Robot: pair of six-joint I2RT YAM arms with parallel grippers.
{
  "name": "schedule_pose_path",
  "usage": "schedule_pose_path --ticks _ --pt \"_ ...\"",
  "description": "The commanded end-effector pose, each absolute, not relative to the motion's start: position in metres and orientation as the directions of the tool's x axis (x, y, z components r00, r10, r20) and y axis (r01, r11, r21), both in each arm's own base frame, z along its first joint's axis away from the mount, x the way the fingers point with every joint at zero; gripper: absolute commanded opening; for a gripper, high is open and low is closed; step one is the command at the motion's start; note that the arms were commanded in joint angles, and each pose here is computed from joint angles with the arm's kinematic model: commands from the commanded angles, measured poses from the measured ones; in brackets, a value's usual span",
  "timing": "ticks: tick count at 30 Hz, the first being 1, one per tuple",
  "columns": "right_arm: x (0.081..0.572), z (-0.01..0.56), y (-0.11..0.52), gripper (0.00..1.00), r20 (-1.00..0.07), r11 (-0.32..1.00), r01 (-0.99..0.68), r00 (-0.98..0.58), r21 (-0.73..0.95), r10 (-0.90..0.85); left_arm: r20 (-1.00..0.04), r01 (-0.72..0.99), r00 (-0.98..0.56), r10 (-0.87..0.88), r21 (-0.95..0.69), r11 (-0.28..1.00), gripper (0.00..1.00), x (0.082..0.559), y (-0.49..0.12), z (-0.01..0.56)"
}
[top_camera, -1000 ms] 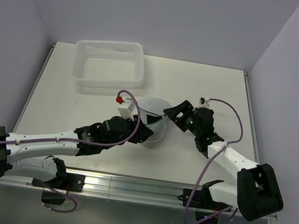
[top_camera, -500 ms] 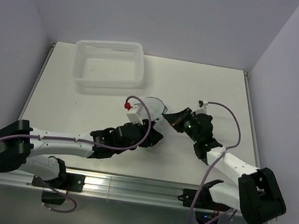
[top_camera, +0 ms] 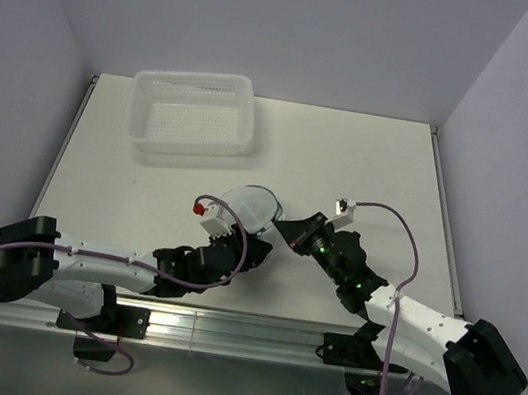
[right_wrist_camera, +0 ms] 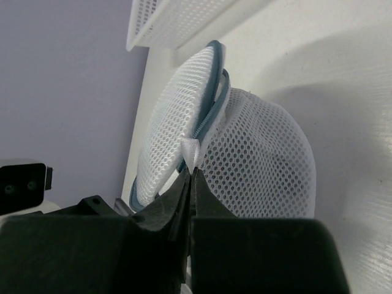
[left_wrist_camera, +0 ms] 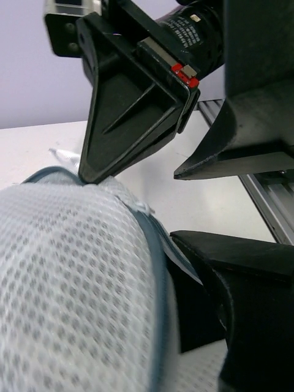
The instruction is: Place the bra in the laundry bag and zip it closed
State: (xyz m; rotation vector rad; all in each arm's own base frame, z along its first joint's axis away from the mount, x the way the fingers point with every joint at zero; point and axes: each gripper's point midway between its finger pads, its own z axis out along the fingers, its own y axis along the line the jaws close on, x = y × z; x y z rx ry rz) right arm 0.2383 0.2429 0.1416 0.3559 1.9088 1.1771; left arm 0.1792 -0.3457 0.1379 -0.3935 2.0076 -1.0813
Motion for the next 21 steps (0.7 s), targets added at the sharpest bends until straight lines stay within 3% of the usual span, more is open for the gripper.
schedule_pose_path --ticks 1,13,21 --pt "0.245 0.160 0.237 0.00 -0.517 0.492 -0.203 -0.532 0.846 0.670 -0.469 0.041 -0.548 -0.693 -0.842 0.538 0.44 0.189 -0.332 0.152" --pt "0.236 0.150 0.240 0.00 -0.532 0.513 -0.207 -0.554 0.833 0.640 -0.479 0.088 -0.549 -0.685 -0.848 0.523 0.34 0.188 -0.340 0.160" --pt "0.234 0.150 0.238 0.00 -0.544 0.522 -0.212 -0.546 0.826 0.637 -0.476 0.086 -0.546 -0.690 -0.850 0.519 0.33 0.189 -0.339 0.164"
